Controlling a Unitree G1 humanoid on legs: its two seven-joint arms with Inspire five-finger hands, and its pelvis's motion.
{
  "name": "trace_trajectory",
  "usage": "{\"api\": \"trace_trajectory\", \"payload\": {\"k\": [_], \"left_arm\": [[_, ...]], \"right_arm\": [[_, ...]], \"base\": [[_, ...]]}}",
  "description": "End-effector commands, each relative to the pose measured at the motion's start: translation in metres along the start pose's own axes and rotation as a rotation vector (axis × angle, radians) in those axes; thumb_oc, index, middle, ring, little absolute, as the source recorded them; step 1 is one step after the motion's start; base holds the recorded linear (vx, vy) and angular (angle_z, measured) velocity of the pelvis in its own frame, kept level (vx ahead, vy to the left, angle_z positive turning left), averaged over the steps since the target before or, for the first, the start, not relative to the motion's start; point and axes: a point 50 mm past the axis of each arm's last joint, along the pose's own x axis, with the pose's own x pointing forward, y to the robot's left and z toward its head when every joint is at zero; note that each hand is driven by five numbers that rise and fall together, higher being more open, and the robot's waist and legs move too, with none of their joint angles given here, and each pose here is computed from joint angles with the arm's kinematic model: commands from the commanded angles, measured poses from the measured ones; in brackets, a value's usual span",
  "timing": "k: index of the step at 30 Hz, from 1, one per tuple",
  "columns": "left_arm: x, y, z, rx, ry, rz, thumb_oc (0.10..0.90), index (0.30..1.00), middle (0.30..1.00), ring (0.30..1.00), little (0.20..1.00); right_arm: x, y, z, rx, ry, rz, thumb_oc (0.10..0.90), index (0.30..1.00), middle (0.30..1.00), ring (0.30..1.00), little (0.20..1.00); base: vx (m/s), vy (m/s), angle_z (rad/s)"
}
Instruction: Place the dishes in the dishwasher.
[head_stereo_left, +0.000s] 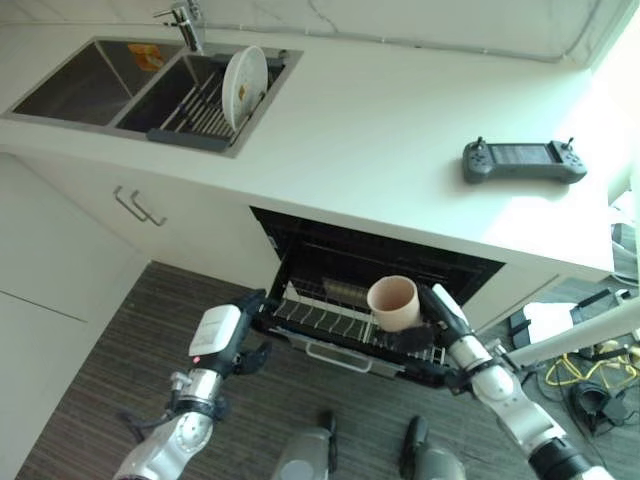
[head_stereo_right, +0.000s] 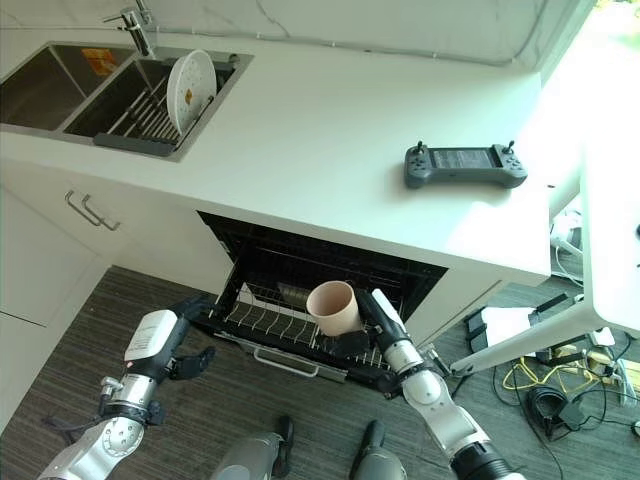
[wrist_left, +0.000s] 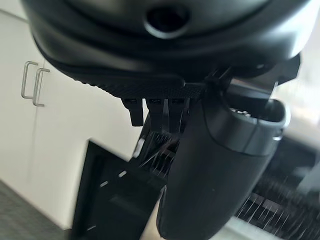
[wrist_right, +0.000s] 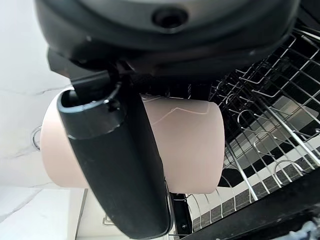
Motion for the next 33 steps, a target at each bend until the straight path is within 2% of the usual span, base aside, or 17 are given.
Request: {"api": "trace_trajectory", "payload": {"k": [1, 8, 13, 17, 20, 22, 25, 33], "left_arm": [[0.025, 0.033, 0.005, 0.174, -0.077, 0.135, 0.800, 0.900, 0.900, 0.900, 0.900], [0.044, 0.043, 0.008, 0.285, -0.076, 0.102, 0.800, 0.900, 0.900, 0.900, 0.900], [0.060, 0.054, 0.025, 0.335, -0.212, 0.052, 0.800, 0.900, 0.900, 0.900, 0.900], [0.068, 0.065, 0.041, 0.347, -0.306, -0.009, 0.800, 0.900, 0.900, 0.900, 0.900], [0.070, 0.075, 0.048, 0.277, -0.329, -0.014, 0.800, 0.900, 0.900, 0.900, 0.900], [0.069, 0.077, 0.054, 0.183, -0.345, 0.001, 0.800, 0.900, 0.900, 0.900, 0.900], [0.066, 0.071, 0.062, 0.179, -0.392, -0.023, 0.800, 0.900, 0.900, 0.900, 0.900], [0.063, 0.062, 0.072, 0.128, -0.420, -0.022, 0.800, 0.900, 0.900, 0.900, 0.900]], "right_arm": [[0.022, -0.024, 0.061, -0.011, -0.299, -0.060, 0.400, 0.300, 0.300, 0.300, 0.300], [0.037, -0.036, 0.085, -0.042, -0.355, -0.075, 0.400, 0.300, 0.300, 0.300, 0.300], [0.044, -0.050, 0.100, -0.053, -0.381, -0.154, 0.400, 0.300, 0.300, 0.300, 0.300], [0.050, -0.070, 0.097, -0.029, -0.306, -0.251, 0.400, 0.300, 0.300, 0.300, 0.300], [0.057, -0.084, 0.090, -0.008, -0.221, -0.311, 0.400, 0.300, 0.300, 0.300, 0.300], [0.060, -0.090, 0.074, 0.077, -0.140, -0.366, 0.400, 0.300, 0.300, 0.300, 0.300], [0.064, -0.087, 0.060, 0.221, -0.069, -0.393, 0.400, 0.300, 0.300, 0.300, 0.300], [0.079, -0.055, 0.051, 0.343, 0.012, -0.369, 0.400, 0.300, 0.300, 0.300, 0.300]], "base": [[-0.04, 0.062, -0.13], [-0.03, 0.037, -0.09], [-0.04, 0.014, -0.07], [-0.01, 0.041, -0.02], [0.00, 0.064, -0.01], [0.00, 0.039, 0.10], [0.00, 0.018, 0.05], [0.00, 0.057, 0.04]]}}
